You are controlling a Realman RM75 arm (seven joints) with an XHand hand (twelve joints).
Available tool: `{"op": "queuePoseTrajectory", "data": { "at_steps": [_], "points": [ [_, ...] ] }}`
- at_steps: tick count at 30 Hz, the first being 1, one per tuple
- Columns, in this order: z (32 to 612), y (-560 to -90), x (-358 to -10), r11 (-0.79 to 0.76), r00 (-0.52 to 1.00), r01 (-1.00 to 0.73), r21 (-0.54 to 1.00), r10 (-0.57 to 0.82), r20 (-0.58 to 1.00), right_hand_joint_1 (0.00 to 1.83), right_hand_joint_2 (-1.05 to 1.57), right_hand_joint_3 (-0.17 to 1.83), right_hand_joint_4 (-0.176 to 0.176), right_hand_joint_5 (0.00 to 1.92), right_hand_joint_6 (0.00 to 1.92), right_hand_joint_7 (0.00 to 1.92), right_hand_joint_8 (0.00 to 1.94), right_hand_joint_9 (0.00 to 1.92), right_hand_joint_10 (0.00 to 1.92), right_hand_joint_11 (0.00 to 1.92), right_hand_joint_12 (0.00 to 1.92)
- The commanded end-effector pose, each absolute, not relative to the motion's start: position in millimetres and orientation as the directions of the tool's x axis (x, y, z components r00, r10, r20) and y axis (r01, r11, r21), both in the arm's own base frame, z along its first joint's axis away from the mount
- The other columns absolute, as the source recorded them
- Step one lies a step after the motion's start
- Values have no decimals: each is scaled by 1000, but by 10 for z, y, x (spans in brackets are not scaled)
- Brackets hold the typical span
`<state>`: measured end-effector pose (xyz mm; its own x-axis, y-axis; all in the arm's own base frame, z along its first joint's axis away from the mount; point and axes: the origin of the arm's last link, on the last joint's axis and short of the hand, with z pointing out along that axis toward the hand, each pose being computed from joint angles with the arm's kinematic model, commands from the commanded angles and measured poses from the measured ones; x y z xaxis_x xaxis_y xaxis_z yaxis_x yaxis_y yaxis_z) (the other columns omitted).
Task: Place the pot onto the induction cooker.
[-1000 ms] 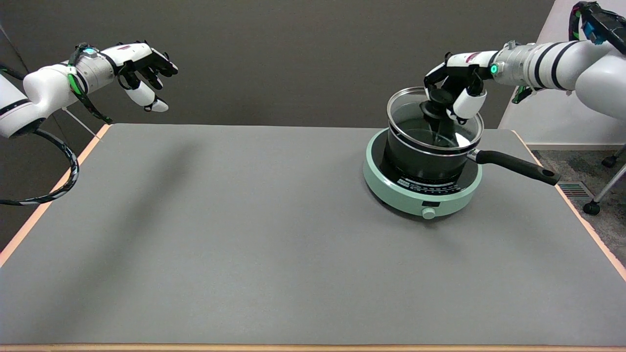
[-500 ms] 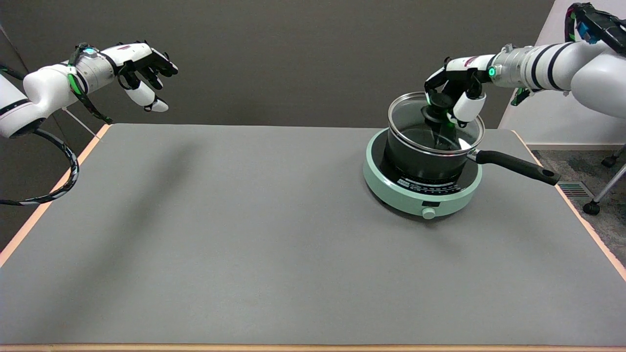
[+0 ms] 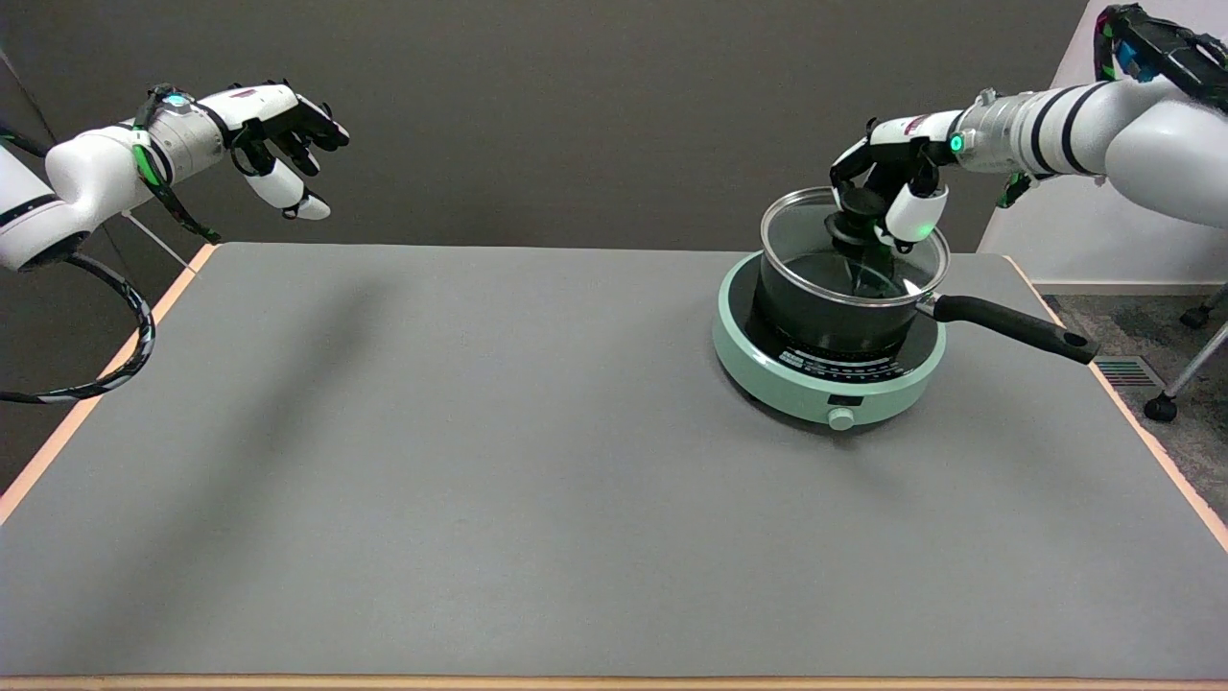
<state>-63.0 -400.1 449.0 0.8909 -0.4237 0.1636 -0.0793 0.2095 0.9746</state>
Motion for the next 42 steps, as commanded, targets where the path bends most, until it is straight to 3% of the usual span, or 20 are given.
{"op": "queuePoseTrajectory", "data": {
  "at_steps": [1, 42],
  "points": [
    [4496, -4044, -660, 222, 881, -67, 973, -445, 163, 1346, 736, 1144, 176, 466, 1770, 794, 1808, 816, 1921, 626, 1921],
    [4565, -4116, -707, 248, 876, -55, 967, -454, 166, 1345, 740, 1139, 176, 454, 1768, 790, 1811, 814, 1921, 600, 1921]
  ]
}}
